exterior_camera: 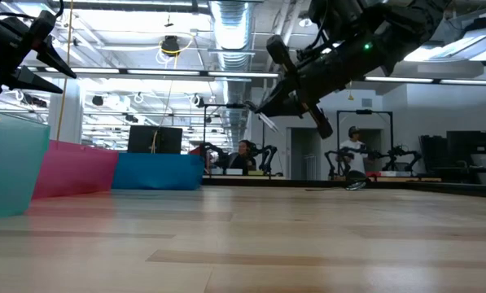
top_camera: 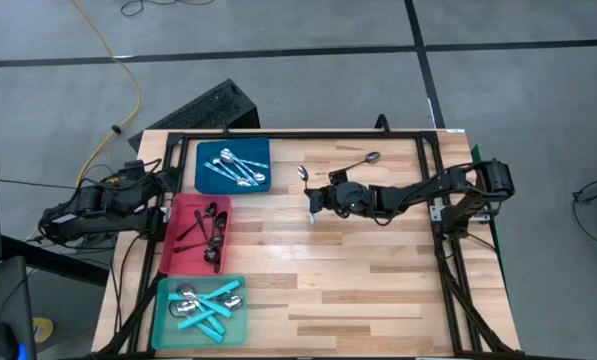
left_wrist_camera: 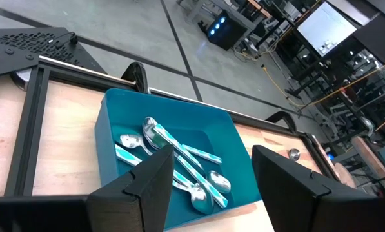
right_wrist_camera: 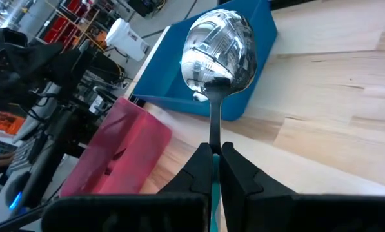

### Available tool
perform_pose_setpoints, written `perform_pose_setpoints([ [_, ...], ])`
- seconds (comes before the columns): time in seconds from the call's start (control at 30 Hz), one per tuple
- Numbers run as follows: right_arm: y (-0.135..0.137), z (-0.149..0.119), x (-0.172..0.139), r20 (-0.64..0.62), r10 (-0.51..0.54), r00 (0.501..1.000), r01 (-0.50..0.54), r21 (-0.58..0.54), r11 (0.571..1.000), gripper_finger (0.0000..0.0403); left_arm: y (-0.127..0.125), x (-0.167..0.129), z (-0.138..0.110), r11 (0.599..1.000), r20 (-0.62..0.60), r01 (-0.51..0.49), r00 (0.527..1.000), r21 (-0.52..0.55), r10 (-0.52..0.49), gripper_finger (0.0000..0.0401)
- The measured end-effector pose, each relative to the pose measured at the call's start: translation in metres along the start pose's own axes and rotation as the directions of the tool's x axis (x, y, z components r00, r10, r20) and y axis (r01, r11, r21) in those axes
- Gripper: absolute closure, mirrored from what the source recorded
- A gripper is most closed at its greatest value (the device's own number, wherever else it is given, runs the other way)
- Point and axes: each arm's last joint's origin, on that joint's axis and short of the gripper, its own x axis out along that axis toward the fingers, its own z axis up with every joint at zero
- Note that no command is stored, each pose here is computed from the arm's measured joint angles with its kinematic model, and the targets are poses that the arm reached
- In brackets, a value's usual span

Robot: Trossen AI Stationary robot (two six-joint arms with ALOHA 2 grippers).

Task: Sort silverware by color (type)
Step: Put the blue patterned spoon into the blue bin

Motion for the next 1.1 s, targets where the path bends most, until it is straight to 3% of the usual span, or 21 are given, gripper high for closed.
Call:
perform_pose_setpoints([
  [0.57,-0.0013,0.0029,0.0009,0.023,-0.011,1.000,0.012,-0.056,0.998,0.0370,0.0001,0.0000,-0.0002,1.000,-0.004,0.000,1.000,-0.007,0.000,0.0207],
  [0.87,-0.0020,0.0037,0.0011,0.037,-0.022,0.999,0.025,-0.071,0.997,0.0370,0.0028,-0.0002,-0.0039,1.000,-0.085,0.002,0.996,-0.031,-0.004,0.0207],
  [1.1,-0.0002,0.0011,0.0004,-0.001,0.004,1.000,-0.004,-0.024,1.000,0.0370,0.0028,-0.0002,-0.0039,1.000,-0.086,0.001,0.996,-0.030,-0.004,0.0207],
])
